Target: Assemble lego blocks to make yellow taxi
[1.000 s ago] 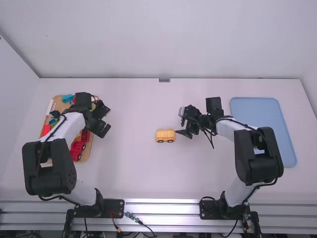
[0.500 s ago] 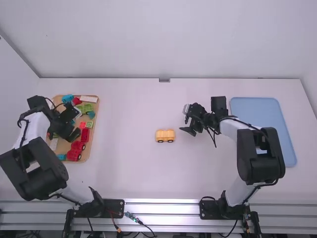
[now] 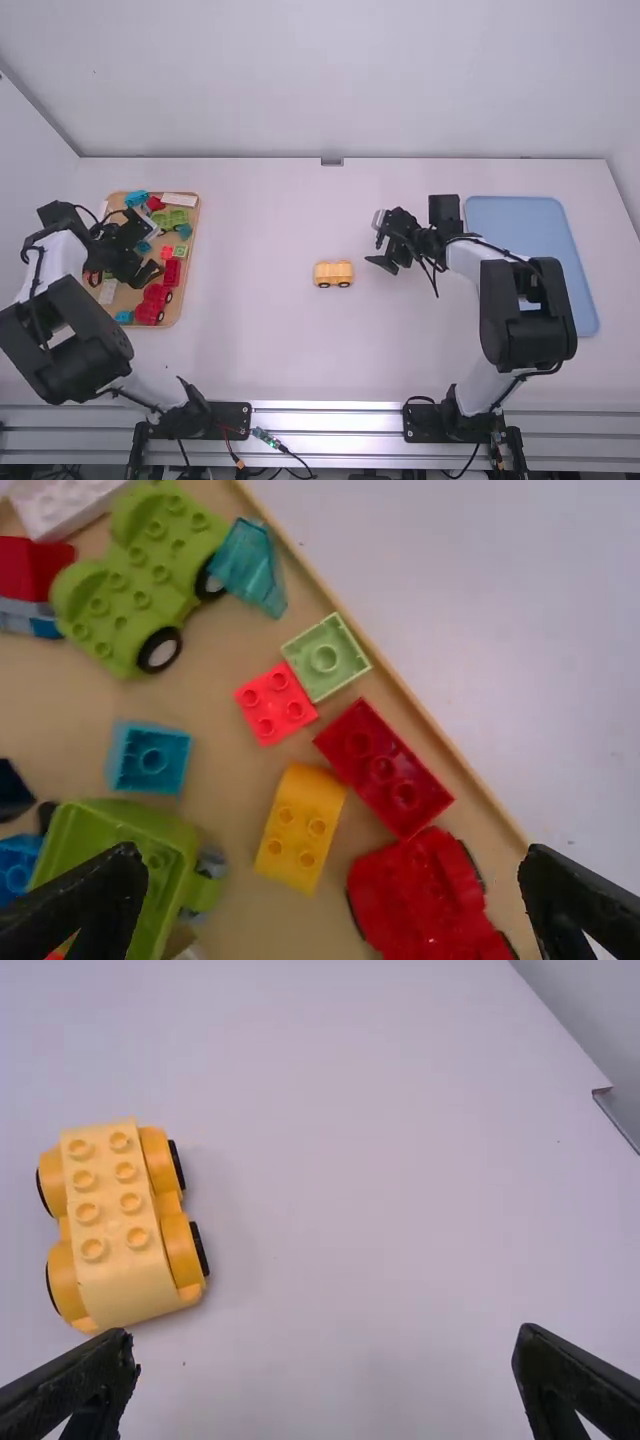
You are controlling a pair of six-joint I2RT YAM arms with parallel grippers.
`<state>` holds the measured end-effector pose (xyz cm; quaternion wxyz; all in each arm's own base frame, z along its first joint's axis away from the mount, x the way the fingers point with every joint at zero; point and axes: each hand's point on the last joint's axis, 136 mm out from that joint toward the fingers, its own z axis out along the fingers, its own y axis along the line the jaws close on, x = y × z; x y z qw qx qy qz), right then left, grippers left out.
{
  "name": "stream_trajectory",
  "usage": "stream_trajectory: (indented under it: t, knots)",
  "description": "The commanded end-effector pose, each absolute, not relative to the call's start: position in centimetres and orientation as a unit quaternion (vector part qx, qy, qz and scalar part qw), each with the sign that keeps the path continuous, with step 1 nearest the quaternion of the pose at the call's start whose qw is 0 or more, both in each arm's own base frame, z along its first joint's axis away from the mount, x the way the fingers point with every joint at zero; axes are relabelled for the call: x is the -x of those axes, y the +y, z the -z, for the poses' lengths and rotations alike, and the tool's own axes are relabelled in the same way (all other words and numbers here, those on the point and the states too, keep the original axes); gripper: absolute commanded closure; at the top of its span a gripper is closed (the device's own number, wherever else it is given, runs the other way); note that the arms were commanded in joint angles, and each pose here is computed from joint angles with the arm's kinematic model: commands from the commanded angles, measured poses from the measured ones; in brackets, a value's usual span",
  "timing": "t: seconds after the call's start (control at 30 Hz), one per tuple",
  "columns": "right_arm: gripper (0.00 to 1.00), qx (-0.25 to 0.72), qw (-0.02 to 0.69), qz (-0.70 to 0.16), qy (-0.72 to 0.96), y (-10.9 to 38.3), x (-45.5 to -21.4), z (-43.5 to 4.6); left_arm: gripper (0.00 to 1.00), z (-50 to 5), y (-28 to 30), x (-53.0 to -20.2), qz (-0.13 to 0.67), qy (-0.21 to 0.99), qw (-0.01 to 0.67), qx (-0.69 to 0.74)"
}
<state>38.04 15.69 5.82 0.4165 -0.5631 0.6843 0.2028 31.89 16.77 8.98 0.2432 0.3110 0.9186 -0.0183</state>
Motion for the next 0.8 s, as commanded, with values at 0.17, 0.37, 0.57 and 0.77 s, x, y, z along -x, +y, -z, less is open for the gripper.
stream_trajectory:
  t: [0.17,0.37,0.57,0.77]
  knots:
    - [0.01,0.565,0.427,-0.197,0.679,15.7,-38.4,-6.9,0.01,-5.9,18.2,-33.3,0.086,0.926,0.168,-0.328]
    - [0.01,0.564,0.43,-0.196,0.677,15.7,-38.5,-7.0,0.01,-6.2,17.6,-35.6,0.116,0.922,0.221,-0.297]
    - [0.01,0.555,0.443,-0.188,0.679,15.6,-39.4,-7.5,0.01,-5.0,19.1,-34.6,0.084,0.938,0.175,-0.288]
    - [0.01,0.523,0.464,-0.193,0.688,15.7,-40.6,-8.7,0.01,-5.1,20.0,-35.8,0.055,0.931,0.194,-0.303]
